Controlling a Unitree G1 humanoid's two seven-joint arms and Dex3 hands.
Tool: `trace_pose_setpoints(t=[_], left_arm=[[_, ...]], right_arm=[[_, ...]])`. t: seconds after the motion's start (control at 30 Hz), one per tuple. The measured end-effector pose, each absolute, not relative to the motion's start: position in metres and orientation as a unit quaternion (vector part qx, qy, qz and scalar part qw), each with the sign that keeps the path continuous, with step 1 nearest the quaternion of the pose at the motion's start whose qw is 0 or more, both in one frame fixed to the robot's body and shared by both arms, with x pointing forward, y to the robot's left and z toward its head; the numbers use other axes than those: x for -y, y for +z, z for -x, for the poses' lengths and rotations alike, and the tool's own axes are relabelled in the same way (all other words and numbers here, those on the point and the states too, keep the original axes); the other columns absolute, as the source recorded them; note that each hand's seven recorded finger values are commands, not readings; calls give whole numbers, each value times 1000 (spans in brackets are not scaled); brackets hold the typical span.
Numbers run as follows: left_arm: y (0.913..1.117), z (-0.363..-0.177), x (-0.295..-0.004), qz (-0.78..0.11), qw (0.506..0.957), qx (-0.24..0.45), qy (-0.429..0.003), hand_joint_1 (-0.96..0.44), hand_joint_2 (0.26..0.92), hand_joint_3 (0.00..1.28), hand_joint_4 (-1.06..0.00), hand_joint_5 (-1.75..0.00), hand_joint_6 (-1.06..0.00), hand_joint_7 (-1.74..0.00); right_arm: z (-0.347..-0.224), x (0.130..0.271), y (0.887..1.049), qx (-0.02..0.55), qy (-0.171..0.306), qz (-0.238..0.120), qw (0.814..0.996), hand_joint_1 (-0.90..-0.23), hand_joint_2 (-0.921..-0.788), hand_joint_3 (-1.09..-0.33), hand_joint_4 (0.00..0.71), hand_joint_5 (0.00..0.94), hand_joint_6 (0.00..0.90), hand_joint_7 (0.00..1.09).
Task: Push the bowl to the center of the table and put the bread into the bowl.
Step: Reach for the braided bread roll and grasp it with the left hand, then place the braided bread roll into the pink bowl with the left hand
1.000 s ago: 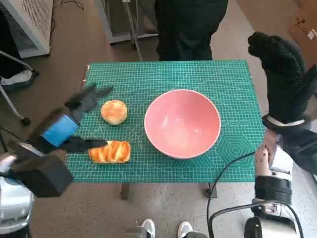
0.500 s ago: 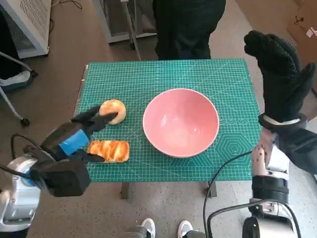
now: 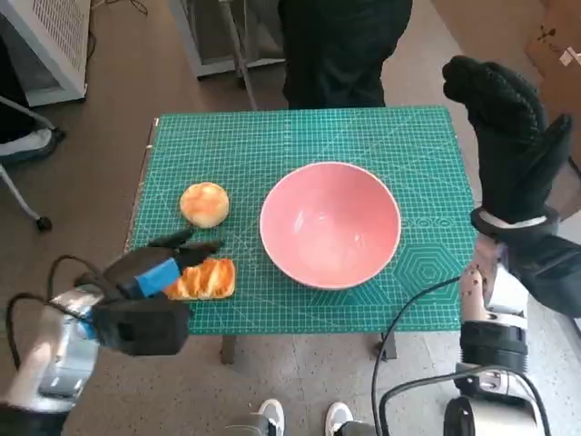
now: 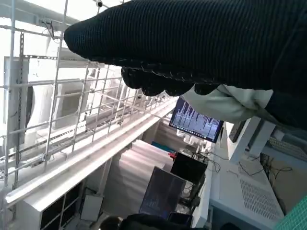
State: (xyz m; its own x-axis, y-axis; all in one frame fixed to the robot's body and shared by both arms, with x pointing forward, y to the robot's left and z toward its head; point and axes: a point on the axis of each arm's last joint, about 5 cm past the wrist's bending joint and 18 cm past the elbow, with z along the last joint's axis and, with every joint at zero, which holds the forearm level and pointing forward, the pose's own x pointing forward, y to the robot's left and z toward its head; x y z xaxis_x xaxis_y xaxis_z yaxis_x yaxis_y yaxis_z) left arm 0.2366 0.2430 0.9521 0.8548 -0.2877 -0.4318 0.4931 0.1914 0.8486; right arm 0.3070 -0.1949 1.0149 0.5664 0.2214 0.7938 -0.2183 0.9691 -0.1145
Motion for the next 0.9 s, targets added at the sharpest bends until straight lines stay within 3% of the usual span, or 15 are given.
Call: trace_pose_setpoints(t=[0.2,0.27,0.4,0.43,0.47,0.57,0.63,0.77,0.9], left_arm=[[939,-250,-243,-589,762,-108,-246,-224,815,13,-168,-11,-351,-20],[937,-255,-243,-590,762,-109,-244,-172,833,13,-234,-15,-415,-29],[934,-263,-242,-597,757,-107,-242,-72,891,16,-494,-39,-630,-60],[933,-264,-241,-602,754,-105,-241,-174,902,68,-641,-93,-613,-515],[933,-266,-240,-608,751,-99,-238,-238,909,113,-734,-129,-588,-821],[934,-269,-239,-629,737,-84,-232,-77,917,86,-713,-864,-605,-1013],[935,-269,-238,-644,725,-75,-233,-39,918,72,-712,-1046,-624,-1034],[945,-263,-236,-660,707,-63,-247,-6,919,62,-702,-1185,-645,-1068],[964,-257,-230,-649,715,-35,-259,0,920,52,-726,-1165,-638,-1102]], right_arm=[[-307,195,1015,446,125,1,886,-467,-921,-430,380,3,459,17],[-307,195,1015,446,124,1,886,-467,-921,-429,381,3,460,17],[-307,195,1015,448,124,1,886,-469,-921,-426,381,3,460,16],[-307,195,1015,448,124,1,885,-470,-921,-425,381,3,461,16],[-306,195,1015,449,124,1,885,-471,-921,-425,382,3,461,15],[-305,196,1015,451,123,0,884,-471,-921,-424,384,4,462,15],[-304,196,1015,452,123,0,883,-471,-921,-423,386,4,462,15],[-302,198,1013,453,119,0,883,-471,-921,-423,389,5,466,16],[-300,200,1012,454,117,-5,883,-468,-921,-424,391,5,467,16]])
